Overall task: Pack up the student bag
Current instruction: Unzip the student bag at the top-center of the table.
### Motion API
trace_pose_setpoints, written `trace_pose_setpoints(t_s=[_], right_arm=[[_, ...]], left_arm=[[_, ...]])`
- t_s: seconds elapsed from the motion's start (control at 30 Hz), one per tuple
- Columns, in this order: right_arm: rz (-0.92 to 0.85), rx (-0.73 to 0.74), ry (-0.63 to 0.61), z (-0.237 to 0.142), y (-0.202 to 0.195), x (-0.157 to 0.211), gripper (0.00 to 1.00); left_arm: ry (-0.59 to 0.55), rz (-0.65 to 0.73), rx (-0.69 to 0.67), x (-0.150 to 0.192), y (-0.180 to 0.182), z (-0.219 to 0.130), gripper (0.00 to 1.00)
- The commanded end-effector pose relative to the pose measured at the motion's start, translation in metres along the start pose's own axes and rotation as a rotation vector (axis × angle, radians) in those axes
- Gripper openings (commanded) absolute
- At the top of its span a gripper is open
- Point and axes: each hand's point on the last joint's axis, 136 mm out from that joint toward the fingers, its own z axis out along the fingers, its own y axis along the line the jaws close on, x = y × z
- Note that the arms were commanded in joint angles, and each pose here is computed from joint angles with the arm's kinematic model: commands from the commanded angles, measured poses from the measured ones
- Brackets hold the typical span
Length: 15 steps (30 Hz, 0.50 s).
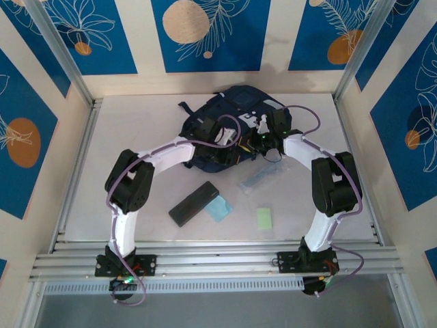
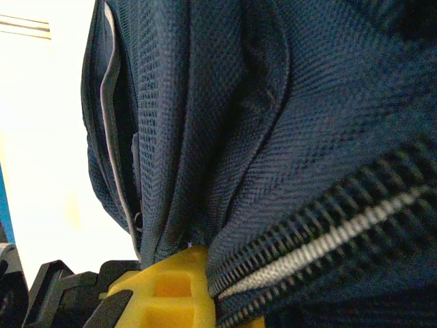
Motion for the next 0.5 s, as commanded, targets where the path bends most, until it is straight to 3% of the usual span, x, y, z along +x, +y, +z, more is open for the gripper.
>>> trace_pose_setpoints(t_s=[0.0, 0.33, 0.47], right_arm=[[-0.067, -0.141, 0.018, -0.005, 0.041, 0.003, 0.00], [-0.058, -0.163, 0.027, -0.004, 0.043, 0.006, 0.00], [-0.057, -0.168, 0.032, -0.003, 0.043, 0.007, 0.00]], left_arm=[[-0.077, -0.009, -0.148, -0.013, 0.025, 0.001, 0.37], [-0.274, -0.036, -0.191, -0.049, 0.035, -0.001, 0.35], [-0.258, -0.026, -0.092, -0.049, 0.020, 0.008, 0.14]])
